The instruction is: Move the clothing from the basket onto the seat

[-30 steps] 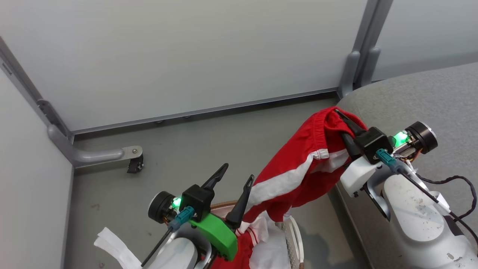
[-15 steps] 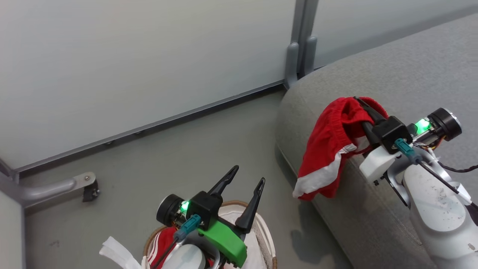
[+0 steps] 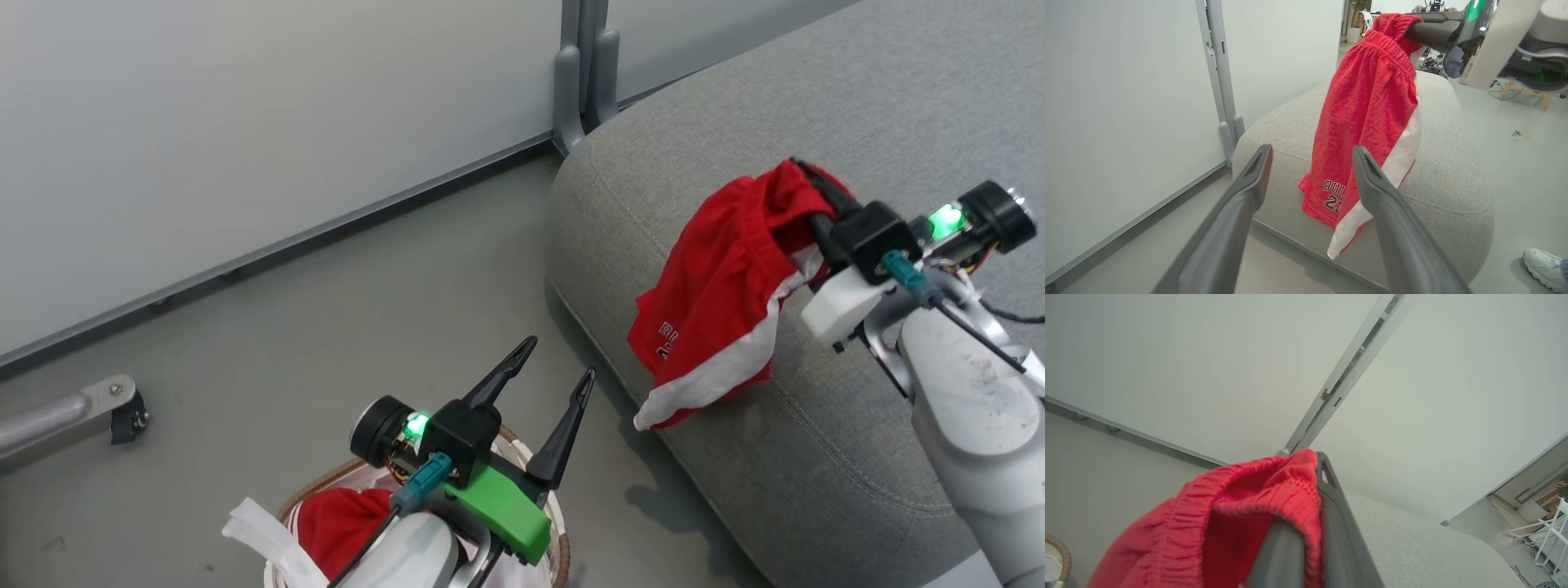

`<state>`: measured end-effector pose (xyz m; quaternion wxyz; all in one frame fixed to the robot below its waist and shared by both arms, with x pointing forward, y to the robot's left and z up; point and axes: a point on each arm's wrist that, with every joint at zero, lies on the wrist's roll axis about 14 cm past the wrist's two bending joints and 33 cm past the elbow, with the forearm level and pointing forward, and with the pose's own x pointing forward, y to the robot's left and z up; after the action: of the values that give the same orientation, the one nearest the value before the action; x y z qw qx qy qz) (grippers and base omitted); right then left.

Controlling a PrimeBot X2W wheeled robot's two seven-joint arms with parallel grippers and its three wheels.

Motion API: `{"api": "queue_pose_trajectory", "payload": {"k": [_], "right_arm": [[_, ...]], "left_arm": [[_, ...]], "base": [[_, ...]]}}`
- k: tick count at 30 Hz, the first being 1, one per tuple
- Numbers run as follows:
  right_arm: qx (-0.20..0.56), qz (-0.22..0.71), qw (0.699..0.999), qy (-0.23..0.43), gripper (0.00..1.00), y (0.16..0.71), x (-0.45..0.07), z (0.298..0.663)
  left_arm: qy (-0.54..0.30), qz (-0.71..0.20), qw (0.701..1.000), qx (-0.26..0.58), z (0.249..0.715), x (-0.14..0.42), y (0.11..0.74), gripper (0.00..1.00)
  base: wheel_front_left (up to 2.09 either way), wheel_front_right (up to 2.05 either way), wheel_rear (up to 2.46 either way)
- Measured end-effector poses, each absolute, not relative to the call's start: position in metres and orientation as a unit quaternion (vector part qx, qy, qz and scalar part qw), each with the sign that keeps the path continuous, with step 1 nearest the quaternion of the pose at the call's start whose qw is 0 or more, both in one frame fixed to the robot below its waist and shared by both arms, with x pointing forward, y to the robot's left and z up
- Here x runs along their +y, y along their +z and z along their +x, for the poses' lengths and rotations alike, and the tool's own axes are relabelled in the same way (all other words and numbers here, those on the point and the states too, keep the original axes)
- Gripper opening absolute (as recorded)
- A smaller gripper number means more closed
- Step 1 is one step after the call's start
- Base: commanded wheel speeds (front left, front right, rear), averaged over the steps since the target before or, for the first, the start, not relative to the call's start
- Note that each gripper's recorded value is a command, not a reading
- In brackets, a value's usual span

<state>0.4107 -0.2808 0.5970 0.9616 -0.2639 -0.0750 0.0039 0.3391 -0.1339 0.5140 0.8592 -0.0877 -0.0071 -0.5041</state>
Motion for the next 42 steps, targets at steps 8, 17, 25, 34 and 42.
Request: {"api": "queue_pose_trajectory", "payload": {"k": [8, 17, 25, 34, 42], "right_arm": [[-0.138, -0.324, 0.935, -0.035, 0.0, 0.68, -0.319, 0.46], [-0.168, -0.378, 0.905, -0.099, 0.0, 0.753, -0.367, 0.516], [-0.121, -0.347, 0.922, -0.123, 0.0, 0.709, -0.391, 0.576], [0.051, -0.258, 0.958, -0.113, 0.0, 0.516, -0.398, 0.602], [0.163, -0.262, 0.946, -0.101, 0.15, 0.426, -0.4, 0.568]], "left_arm": [[-0.502, -0.089, 0.86, -0.01, 0.36, -0.132, 0.506, 1.0], [-0.487, -0.088, 0.869, -0.012, 0.403, -0.121, 0.487, 1.0], [-0.467, -0.09, 0.88, -0.011, 0.444, -0.11, 0.46, 1.0], [-0.458, -0.085, 0.884, 0.037, 0.461, -0.1, 0.4, 1.0], [-0.443, -0.086, 0.89, 0.069, 0.466, -0.09, 0.37, 1.0]], "base": [[0.0, 0.0, 0.0], [0.0, 0.0, 0.0], [0.0, 0.0, 0.0], [0.0, 0.0, 0.0], [0.0, 0.0, 0.0]]}}
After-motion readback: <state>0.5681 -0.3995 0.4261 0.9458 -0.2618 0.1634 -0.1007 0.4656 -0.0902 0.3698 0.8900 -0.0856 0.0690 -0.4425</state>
